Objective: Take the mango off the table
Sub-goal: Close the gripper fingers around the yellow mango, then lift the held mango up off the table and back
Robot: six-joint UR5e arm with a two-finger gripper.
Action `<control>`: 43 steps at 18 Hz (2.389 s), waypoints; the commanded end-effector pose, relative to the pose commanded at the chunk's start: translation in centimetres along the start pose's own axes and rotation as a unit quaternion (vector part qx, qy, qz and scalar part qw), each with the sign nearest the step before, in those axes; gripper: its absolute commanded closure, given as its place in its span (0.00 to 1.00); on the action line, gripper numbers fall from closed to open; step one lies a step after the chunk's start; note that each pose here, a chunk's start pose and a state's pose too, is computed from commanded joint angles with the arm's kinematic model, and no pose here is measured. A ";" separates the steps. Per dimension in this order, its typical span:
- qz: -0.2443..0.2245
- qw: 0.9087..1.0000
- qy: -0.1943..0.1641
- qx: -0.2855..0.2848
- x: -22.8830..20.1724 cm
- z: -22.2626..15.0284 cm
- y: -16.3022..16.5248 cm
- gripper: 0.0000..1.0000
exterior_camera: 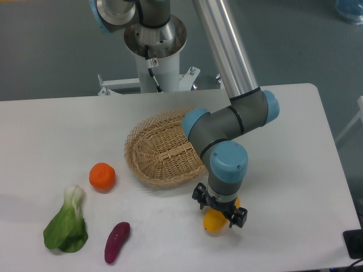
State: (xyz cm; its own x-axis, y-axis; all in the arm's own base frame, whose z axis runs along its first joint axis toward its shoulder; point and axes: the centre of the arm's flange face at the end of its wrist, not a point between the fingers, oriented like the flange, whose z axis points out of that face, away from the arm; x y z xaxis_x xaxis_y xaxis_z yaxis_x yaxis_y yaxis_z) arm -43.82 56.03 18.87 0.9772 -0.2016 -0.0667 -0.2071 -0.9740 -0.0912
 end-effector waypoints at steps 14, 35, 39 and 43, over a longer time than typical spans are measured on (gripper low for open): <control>-0.016 1.000 -0.023 0.000 -0.2 -3.6 0.6 0.50; 0.014 0.999 -0.048 -0.009 -6.0 -12.8 9.6 0.47; 0.024 0.998 -0.055 -0.033 -6.2 -12.9 9.8 0.46; 0.043 0.997 -0.043 -0.041 -6.0 -12.8 10.1 0.46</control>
State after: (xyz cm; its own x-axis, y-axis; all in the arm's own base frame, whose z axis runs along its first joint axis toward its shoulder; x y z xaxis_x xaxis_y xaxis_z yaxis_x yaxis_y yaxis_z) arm -51.21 46.14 31.10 0.9478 -0.2780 -0.1564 -0.2815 -0.9596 -0.0003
